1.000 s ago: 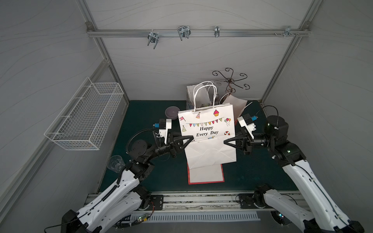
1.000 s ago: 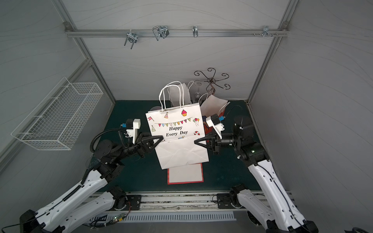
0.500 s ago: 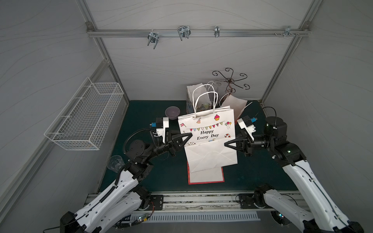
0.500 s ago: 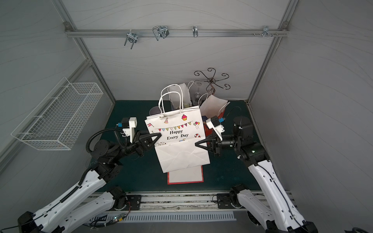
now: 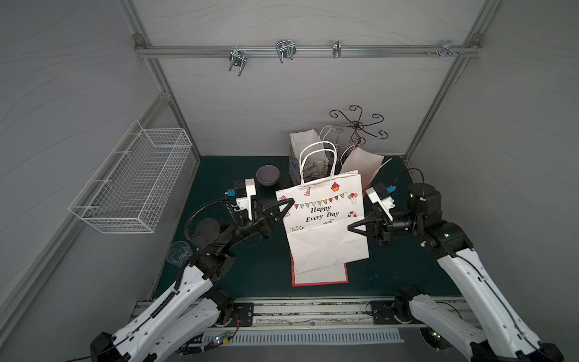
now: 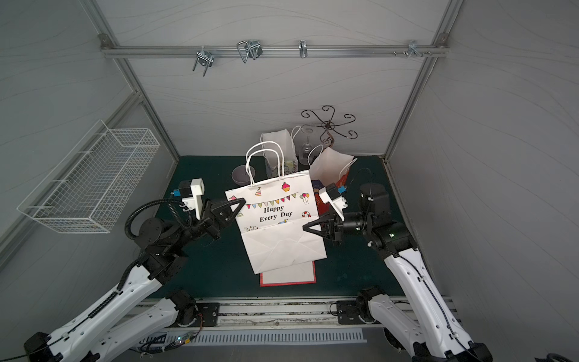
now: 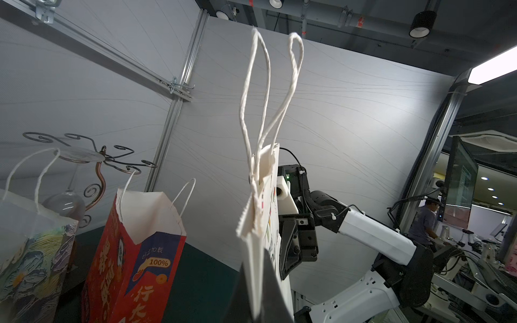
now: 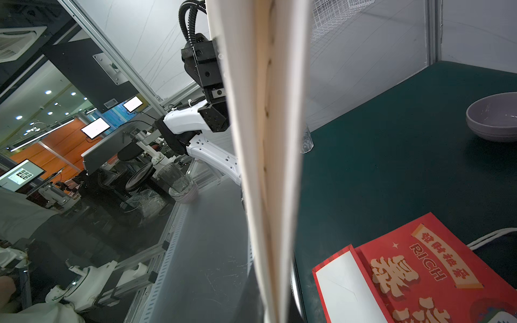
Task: Put away the paper bag
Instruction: Press the paper bag, then place the paper bag at the center of the board.
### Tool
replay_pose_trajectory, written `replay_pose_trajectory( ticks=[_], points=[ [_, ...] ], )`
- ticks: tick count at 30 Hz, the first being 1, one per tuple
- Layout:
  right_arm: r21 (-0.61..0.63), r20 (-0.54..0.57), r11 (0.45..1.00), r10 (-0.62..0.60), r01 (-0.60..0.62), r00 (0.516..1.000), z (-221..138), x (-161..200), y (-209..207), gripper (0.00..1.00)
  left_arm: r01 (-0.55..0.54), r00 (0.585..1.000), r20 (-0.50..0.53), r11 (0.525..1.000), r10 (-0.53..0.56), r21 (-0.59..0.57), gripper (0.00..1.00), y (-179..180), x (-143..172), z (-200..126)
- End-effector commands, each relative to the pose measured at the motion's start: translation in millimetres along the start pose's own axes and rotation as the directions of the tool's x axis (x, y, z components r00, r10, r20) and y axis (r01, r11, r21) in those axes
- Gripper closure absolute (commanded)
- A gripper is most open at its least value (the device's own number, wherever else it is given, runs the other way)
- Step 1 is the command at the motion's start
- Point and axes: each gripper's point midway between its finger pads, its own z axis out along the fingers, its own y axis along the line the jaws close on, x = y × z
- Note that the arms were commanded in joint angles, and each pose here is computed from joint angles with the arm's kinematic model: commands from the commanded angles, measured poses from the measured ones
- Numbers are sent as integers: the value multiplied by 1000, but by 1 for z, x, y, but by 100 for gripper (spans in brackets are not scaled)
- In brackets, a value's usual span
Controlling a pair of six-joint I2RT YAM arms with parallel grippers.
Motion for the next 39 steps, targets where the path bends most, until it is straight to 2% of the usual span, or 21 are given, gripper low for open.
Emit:
replay_pose_trajectory(
  ticks=[1, 2, 4, 6, 8, 13, 14, 16, 18, 19, 21, 23, 26, 28, 30, 35, 39],
  points=[
    [-6, -11, 999, 33, -33, 999, -1, 9, 1, 100, -77, 990, 122, 997, 73, 28, 77, -21, -43, -1],
    [-6, -11, 999, 36, -36, 999, -1, 9, 0, 100, -80, 989, 127, 997, 76, 22, 71, -21, -45, -1],
    [-7, -12, 999, 38, -38, 999, -1, 10, 0, 100, -86, 988, 133, 996, 83, 17, 72, -21, -47, -1],
    [-5, -12, 999, 42, -42, 999, -1, 11, -1, 100, -92, 986, 140, 996, 89, 13, 83, -21, -48, -2],
    [-2, -14, 999, 48, -48, 999, -1, 13, -2, 100, -98, 985, 146, 995, 96, 5, 100, -20, -49, -3],
    [29, -17, 996, 85, -85, 996, -1, 17, -9, 100, -93, 983, 151, 994, 102, -61, 100, -10, -48, -8],
    [45, -17, 993, 109, -108, 994, 0, 19, -13, 100, -92, 984, 142, 992, 103, -86, 88, -7, -46, -10],
    [113, -14, 976, 187, -185, 982, 1, 24, -26, 100, -61, 987, 134, 979, 88, -194, 53, 12, -43, -17],
    [158, -27, 954, 261, -254, 965, 6, 36, -34, 100, 6, 988, 147, 928, 53, -372, 8, 42, -37, -35],
    [191, -35, 941, 292, -281, 956, 9, 44, -39, 100, 19, 986, 159, 892, 59, -452, 1, 55, -35, -47],
    [230, -49, 920, 336, -317, 940, 19, 59, -44, 100, 74, 982, 182, 787, 49, -612, 0, 81, -29, -75],
    [283, -51, 893, 380, -351, 924, 31, 75, -52, 100, 110, 981, 186, 647, 50, -755, 0, 105, -18, -109],
    [335, -52, 851, 445, -405, 894, 50, 96, -65, 100, 129, 986, 163, 475, 31, -870, 0, 125, 1, -147],
    [349, -62, 831, 481, -432, 874, 62, 108, -73, 100, 133, 989, 149, 408, 7, -903, 1, 132, 12, -160],
    [363, -71, 815, 508, -452, 858, 71, 117, -83, 100, 136, 990, 138, 374, -23, -917, 1, 137, 23, -165],
    [386, -82, 805, 517, -451, 852, 80, 125, -103, 100, 149, 989, 130, 375, -75, -915, 1, 145, 38, -159],
    [452, -15, 730, 581, -512, 814, 69, 133, -134, 100, 161, 987, 139, 365, -86, -917, 1, 150, 44, -159]
  ],
)
